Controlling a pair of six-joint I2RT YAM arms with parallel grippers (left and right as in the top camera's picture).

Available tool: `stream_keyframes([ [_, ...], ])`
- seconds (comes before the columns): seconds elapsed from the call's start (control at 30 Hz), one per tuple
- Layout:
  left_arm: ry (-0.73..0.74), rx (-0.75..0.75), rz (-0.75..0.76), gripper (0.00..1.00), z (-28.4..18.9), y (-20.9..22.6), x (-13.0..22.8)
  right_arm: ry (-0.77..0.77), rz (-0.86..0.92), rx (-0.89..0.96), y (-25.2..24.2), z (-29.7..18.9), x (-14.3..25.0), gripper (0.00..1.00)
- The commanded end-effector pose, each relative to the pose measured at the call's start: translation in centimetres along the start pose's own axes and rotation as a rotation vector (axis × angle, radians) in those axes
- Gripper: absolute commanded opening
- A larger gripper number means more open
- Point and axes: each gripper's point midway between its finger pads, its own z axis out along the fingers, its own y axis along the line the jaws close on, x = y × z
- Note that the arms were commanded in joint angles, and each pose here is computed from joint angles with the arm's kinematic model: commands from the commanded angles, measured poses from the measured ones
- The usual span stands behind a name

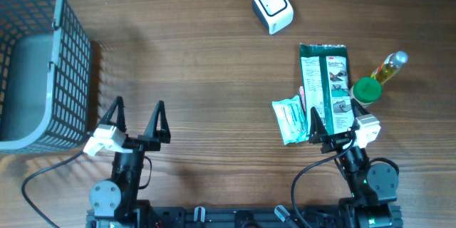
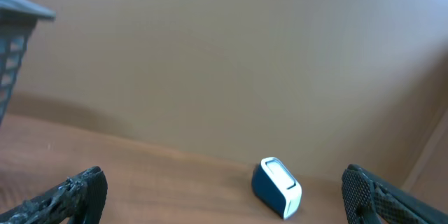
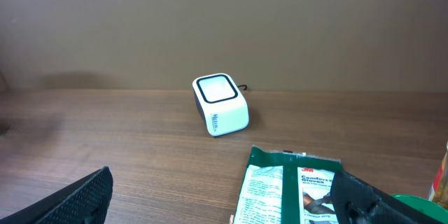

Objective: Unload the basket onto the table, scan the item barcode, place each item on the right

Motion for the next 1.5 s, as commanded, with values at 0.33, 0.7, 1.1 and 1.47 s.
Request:
stream_keyframes([
  [0.33, 0.267, -0.144, 0.110, 1.00, -1.1, 3.8, 7.0, -0.013, -0.008, 0.007, -0.1, -0.1, -0.3, 1.00],
  [0.7, 0.266, -0.143, 0.110, 1.00, -1.1, 3.8, 7.0, -0.013, -0.008, 0.007, -0.1, -0.1, -0.3, 1.00],
  [1.1, 0.266, -0.143, 0.110, 1.00, -1.1, 3.8, 7.0, -0.013, -0.008, 0.007, -0.1, -0.1, -0.3, 1.00],
  [1.47, 0.266, -0.143, 0.110, 1.00, -1.1, 3.8, 7.0, -0.013, -0.008, 0.007, -0.1, -0.1, -0.3, 0.99],
])
